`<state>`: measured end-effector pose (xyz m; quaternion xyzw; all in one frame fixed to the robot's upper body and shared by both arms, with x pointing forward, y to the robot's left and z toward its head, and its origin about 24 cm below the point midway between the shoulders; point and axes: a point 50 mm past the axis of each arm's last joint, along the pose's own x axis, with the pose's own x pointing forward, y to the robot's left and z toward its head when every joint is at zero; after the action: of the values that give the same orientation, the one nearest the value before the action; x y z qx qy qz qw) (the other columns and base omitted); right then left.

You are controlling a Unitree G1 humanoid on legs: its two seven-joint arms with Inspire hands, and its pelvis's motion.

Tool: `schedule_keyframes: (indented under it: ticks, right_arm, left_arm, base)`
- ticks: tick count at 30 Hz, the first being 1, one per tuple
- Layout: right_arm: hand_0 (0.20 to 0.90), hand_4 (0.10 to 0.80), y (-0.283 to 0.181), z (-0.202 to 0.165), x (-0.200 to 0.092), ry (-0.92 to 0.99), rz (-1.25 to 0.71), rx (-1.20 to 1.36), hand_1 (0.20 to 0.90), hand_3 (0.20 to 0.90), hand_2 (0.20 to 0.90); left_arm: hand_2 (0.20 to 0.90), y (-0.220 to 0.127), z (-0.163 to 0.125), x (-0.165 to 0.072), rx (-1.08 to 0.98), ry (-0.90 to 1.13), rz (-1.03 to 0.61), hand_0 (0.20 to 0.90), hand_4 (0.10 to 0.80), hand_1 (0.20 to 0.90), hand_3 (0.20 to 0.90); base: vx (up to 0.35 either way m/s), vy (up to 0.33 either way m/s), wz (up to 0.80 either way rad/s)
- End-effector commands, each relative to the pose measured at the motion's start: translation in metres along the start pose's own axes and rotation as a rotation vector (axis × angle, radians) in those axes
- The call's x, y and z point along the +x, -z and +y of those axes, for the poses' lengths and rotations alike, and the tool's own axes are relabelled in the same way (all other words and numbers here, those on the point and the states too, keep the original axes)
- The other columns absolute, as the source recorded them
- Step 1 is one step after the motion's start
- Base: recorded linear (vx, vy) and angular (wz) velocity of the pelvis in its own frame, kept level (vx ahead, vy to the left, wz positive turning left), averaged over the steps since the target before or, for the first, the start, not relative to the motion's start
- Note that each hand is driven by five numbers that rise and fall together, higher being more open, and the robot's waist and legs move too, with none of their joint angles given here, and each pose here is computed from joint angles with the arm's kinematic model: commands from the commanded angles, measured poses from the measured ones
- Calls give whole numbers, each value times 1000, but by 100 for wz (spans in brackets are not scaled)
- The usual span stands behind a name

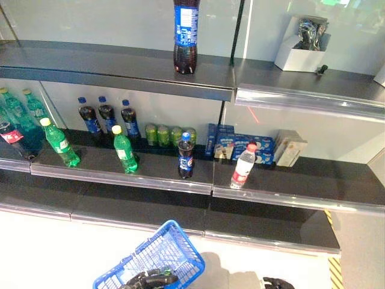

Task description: Pick up the drink and place into the basket.

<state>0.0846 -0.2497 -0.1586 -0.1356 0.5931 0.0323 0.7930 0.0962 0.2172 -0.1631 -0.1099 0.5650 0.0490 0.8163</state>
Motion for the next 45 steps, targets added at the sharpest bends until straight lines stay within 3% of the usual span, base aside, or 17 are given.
schedule_keyframes:
  ticks: [1,9,17,25,34,37,45]
  right_arm:
    - [900,800,3,-2,0,3,39,-49,900,900,900]
    - [900,800,2,-23,-3,67,47,-66,900,900,900]
    - [900,800,-6,-39,-5,108,30,-65,900,900,900]
    - [900,800,-2,-26,-3,45,23,-82,900,900,900]
    - [900,800,-14,-16,0,43,-16,-40,900,900,900]
    - [900,800,-16,-8,1,18,-19,-41,900,900,900]
    - [900,800,5,-1,0,-6,40,-26,900,900,900]
  left_arm:
    - [300,-29,10,-3,107,-12,-92,300,100,300,200]
    - [300,-33,-1,-1,129,42,-119,300,100,300,200]
    - [300,-53,-8,0,114,74,-168,300,100,300,200]
    - [300,-52,23,-7,-22,-2,-176,300,100,300,200]
    - [300,-45,30,-9,-13,-9,-165,300,100,300,200]
    - [300,-46,28,-10,-227,87,-188,300,100,300,200]
    - [300,-53,14,-9,-419,255,-203,300,100,300,200]
  base:
    - [-50,-94,-2]
    - [-38,11,2]
    - [-71,347,9]
    - [-61,270,7]
    - [-78,243,15]
    - [-10,210,31]
    - [114,83,16]
